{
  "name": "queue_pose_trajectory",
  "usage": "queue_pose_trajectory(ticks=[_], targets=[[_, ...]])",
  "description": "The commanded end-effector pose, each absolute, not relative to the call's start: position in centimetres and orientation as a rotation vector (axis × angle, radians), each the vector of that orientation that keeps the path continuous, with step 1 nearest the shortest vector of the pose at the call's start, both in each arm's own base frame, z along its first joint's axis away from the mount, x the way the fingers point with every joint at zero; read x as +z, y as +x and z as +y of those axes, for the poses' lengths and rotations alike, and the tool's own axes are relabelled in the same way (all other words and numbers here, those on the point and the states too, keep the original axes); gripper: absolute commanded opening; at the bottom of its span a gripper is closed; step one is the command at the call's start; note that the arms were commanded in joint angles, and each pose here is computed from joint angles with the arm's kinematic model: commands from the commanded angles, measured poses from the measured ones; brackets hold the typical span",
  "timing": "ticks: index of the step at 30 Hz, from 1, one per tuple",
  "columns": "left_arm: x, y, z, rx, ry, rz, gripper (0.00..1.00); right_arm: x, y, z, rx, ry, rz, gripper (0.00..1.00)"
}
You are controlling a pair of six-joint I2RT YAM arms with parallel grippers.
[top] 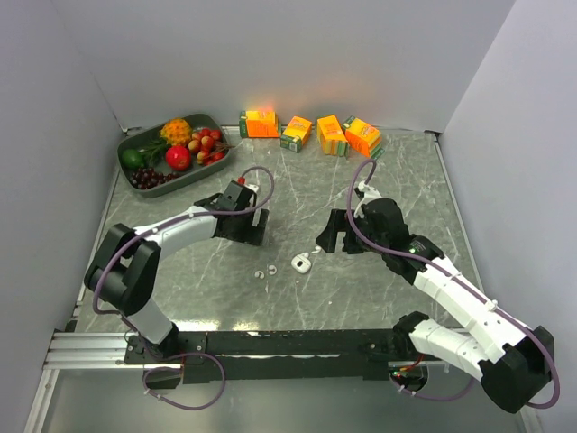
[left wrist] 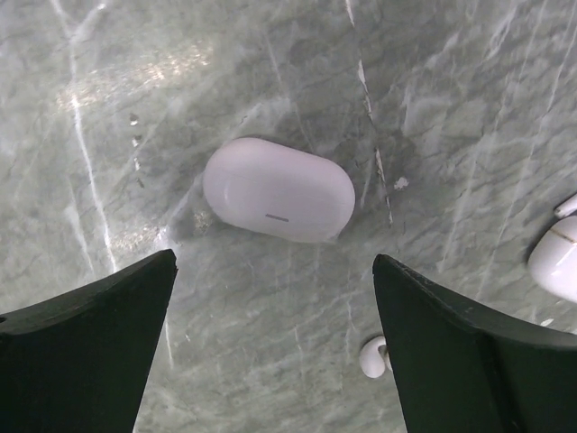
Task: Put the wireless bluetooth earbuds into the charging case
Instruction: Pick up the charging case at the center of the board.
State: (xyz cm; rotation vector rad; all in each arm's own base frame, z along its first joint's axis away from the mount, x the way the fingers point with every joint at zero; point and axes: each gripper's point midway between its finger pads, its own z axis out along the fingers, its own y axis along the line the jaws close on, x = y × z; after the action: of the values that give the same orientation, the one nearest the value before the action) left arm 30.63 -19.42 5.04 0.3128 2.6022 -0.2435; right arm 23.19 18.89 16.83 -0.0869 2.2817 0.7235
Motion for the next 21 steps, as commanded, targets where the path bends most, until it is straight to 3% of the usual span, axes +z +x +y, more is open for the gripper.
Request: queue_pose_trajectory(ticks=[1,5,21], targets=[[6.0,31.4,-21.0,-0.326,0.456,2.511,0.96,19.2,23.4,19.1,0.757,-0.101,2.214,1.0],[6.9,32.2,-21.2,-0.321,0.507,2.439,0.96,19.2,23.2,19.1,0.76,-0.109,2.213,1.0],[3.0,32.8,-20.1,-0.184,0.534,2.539,0.98,19.0,23.0,19.1,0.762,-0.108,2.218,1.0]])
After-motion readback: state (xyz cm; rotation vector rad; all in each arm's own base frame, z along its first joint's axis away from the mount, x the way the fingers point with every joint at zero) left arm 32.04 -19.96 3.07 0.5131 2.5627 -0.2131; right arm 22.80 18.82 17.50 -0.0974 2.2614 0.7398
